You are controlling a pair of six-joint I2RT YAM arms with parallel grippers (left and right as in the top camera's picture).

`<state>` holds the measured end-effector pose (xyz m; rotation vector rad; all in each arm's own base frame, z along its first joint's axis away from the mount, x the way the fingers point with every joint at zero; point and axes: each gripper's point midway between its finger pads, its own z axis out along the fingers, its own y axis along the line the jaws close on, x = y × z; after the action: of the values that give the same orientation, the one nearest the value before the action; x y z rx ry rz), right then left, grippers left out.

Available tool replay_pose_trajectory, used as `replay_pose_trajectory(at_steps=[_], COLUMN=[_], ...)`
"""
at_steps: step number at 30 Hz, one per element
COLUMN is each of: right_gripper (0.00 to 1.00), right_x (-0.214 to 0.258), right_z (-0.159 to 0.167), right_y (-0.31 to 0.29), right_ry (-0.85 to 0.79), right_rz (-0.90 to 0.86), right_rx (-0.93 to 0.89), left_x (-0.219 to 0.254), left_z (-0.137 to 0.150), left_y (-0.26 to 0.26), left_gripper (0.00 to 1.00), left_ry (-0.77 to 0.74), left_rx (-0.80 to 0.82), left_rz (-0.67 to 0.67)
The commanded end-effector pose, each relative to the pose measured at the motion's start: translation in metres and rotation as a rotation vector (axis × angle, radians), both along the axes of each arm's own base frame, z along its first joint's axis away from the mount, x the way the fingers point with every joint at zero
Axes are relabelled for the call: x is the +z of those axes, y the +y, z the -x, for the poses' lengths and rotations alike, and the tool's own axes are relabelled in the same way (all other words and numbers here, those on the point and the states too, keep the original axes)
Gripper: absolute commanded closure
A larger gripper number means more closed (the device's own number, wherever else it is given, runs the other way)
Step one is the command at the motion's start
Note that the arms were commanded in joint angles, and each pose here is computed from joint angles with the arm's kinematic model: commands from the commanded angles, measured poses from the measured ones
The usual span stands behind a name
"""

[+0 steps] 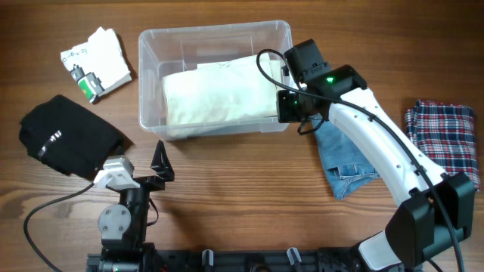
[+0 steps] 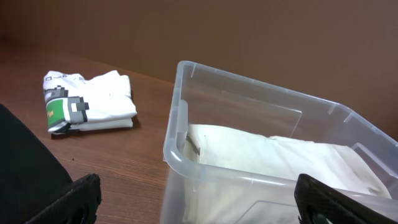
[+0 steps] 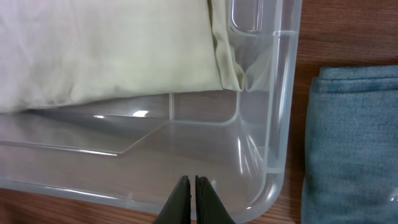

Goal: Pack container

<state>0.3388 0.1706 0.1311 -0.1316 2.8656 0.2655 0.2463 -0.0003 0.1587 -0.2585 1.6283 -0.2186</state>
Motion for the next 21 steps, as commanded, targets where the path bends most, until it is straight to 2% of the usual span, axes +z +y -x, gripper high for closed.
replay_pose_trajectory(at_steps=[1, 4, 11, 21], right_gripper=[0.96, 0.96, 0.96, 0.96], right_x=[-0.007, -0.007, -0.004, -0.01], right_z=[0.005, 0.006, -0.012, -0.002], right_y=[0.006, 0.006, 0.001, -0.003], right_ry=[0.043, 0.05, -0.033, 0.011], right_rz=[-0.033, -0.034, 0.002, 0.022], right_rx=[0.001, 0.004, -0.019, -0.018], left_x=[-0.002, -0.002, -0.002, -0.002], left_z=[0.0, 0.0, 0.0, 0.0], left_y=[0.0, 0.0, 0.0, 0.0], left_gripper=[0.0, 0.0, 0.0, 0.0], left_ry=[0.002, 0.002, 0.002, 0.002], left_rx=[-0.004, -0.004, -0.004, -0.004], left_rz=[-0.023, -0.023, -0.023, -0.023])
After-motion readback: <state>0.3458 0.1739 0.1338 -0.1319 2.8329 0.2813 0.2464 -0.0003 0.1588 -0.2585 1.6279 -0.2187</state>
